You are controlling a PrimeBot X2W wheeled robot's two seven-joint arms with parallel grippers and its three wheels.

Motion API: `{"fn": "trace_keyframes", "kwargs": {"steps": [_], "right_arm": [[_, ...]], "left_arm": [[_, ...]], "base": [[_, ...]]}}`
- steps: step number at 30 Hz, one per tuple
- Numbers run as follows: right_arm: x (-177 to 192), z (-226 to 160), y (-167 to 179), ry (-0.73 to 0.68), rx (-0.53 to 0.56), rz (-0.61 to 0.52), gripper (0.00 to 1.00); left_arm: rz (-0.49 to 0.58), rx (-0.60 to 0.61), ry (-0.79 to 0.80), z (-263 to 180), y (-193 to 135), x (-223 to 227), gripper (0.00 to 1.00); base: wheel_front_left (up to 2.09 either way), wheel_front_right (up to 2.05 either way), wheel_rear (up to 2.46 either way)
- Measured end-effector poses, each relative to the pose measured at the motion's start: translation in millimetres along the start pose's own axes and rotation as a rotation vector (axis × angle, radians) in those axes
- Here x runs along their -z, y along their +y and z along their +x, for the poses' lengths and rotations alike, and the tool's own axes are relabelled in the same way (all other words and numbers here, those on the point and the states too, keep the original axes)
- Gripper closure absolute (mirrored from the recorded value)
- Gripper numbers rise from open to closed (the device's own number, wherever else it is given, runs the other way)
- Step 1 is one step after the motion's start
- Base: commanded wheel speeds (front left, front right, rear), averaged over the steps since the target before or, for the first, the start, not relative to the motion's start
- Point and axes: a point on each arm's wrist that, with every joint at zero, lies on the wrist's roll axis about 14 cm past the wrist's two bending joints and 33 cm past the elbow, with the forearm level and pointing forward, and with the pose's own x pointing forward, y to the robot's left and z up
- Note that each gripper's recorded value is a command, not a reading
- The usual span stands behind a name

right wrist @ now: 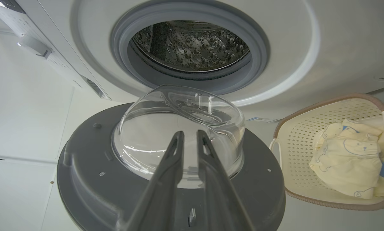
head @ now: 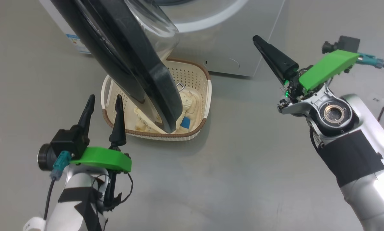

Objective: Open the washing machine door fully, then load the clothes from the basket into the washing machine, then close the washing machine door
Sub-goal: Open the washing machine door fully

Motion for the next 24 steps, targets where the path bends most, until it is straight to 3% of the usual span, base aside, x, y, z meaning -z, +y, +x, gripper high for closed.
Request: {"fn": "trace_keyframes", "kwargs": {"steps": [4, 11, 17, 21, 24], "right_arm": [[-17, -17, -11, -0.104, 0.046, -0.049, 0.0], [-50, -53, -28, -0.287, 0.157, -0.261, 0.0], [-75, -80, -28, -0.41, 0.214, -0.483, 0.0], [-88, -105, -37, -0.429, 0.293, -0.708, 0.0], [-97, -124, -40, -0.449, 0.345, -0.815, 0.0]], "left_arm": [[-0.004, 0.007, 0.0, -1, -3, 0, 0.0], [-0.01, 0.025, 0.008, -7, -11, 1, 0.0], [-0.008, 0.045, 0.008, -8, -18, 0, 0.0], [-0.008, 0.056, 0.013, -13, -21, 1, 0.0], [-0.009, 0.061, 0.017, -17, -24, 1, 0.0]], "base": [[0.0, 0.0, 0.0], [0.0, 0.0, 0.0], [0.0, 0.0, 0.0], [0.0, 0.0, 0.0], [0.0, 0.0, 0.0]]}}
